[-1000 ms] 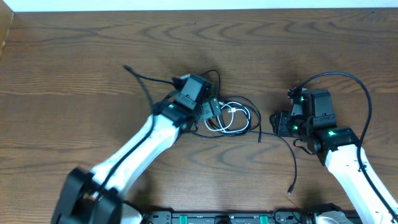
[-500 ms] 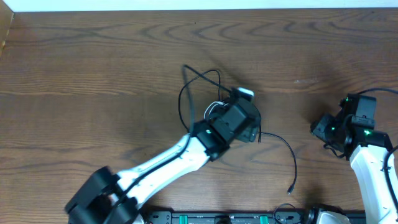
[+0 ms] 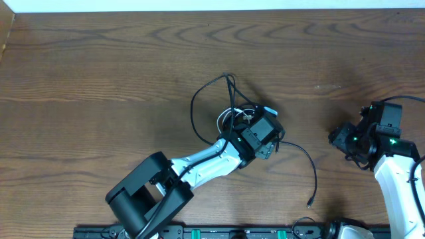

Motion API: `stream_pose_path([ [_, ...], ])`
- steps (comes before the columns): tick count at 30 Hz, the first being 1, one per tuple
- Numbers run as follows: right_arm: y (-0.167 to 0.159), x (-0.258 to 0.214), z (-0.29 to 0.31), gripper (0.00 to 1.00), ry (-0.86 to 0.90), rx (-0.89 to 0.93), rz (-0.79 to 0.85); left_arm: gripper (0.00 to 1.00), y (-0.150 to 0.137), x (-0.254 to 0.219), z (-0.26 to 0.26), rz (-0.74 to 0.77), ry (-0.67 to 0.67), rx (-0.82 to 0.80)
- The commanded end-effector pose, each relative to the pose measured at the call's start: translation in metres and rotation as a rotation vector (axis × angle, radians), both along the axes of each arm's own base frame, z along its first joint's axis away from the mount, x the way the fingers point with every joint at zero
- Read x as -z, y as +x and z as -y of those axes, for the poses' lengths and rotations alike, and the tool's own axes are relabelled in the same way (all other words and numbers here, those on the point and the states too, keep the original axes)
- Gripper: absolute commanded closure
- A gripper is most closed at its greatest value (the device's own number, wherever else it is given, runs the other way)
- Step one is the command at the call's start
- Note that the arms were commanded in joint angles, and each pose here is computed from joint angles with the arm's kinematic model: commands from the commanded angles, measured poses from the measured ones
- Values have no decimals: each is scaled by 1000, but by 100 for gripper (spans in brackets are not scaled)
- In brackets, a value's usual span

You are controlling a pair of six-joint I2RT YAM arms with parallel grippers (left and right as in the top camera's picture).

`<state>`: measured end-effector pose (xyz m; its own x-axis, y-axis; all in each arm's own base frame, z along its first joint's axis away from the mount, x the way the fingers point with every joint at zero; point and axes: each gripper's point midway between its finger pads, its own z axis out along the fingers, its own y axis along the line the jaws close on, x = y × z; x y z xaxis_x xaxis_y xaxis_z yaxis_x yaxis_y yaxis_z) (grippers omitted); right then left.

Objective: Untangle cables

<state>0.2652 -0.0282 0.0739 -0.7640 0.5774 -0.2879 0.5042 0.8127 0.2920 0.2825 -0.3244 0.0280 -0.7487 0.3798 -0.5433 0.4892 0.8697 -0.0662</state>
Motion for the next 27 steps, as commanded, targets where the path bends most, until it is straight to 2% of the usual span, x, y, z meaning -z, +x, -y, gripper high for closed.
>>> stream_pose_path([
  [1,1,-1,1,52,-2,-10,2,26,10,-4,-6,65,43,-18],
  [5,0,0,1,51,-2,-10,0,26,48,-50,-45,319,144,-243],
  [6,0,-1,1,51,-2,-10,1,26,49,-58,-46,337,135,-252],
  [8,1,-1,1,51,-2,-10,1,26,42,-72,-33,309,56,-202],
  [12,1,-1,1,51,-3,-10,4,26,0,-70,16,139,-94,87],
  [14,1,-1,1,50,-3,-10,4,26,-13,-57,22,101,-68,152],
  [16,1,-1,1,50,-3,-10,3,27,-13,-38,17,98,2,151],
  [21,1,-1,1,50,-2,-10,1,39,-10,1,10,66,86,136],
  [27,-3,1,0,49,1,-10,-14,43,-4,6,10,89,100,122],
])
